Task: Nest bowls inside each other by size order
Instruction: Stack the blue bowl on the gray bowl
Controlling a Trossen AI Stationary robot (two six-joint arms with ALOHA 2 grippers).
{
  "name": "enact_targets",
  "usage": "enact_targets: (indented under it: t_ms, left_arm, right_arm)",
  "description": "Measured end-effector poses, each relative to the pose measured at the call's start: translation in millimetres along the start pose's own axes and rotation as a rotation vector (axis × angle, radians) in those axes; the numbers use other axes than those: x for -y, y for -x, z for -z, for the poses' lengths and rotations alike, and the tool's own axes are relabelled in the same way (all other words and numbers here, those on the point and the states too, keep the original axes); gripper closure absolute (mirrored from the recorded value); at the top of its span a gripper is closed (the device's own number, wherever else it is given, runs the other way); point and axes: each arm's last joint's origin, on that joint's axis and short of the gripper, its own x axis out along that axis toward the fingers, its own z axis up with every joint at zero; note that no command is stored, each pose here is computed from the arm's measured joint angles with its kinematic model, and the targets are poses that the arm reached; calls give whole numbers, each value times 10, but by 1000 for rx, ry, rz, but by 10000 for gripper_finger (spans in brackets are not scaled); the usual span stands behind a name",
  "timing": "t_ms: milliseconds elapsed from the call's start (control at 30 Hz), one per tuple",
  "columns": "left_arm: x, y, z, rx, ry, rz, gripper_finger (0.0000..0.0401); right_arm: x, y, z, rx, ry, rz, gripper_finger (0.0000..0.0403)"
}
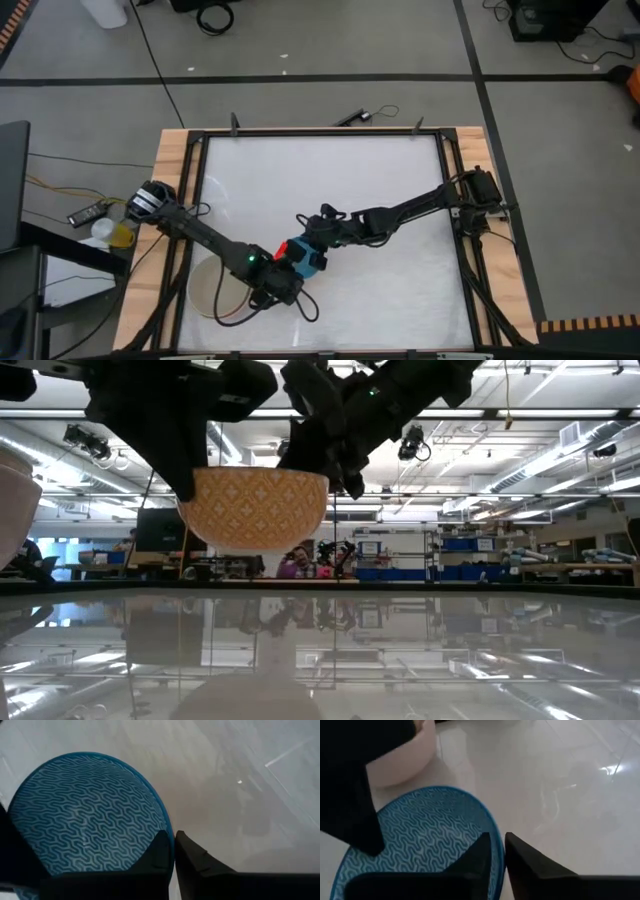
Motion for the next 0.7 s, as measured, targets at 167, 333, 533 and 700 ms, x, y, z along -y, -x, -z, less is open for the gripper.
enact_targets:
  t_ms: [167,333,533,700]
  left_arm:
    - [71,44,81,-91,19,-50,395]
    - [282,252,274,-310,67,-105,397]
    - [597,677,456,-451,196,-187,398]
    - [827,1043,555,-356,294,-218,398]
  right_arm:
    - [14,70,-21,19,-45,91,303]
    - [26,317,-90,76,-55,292,297]
    - [1,578,-244,147,-72,309,297]
    - [1,598,-229,134,-76,308,296]
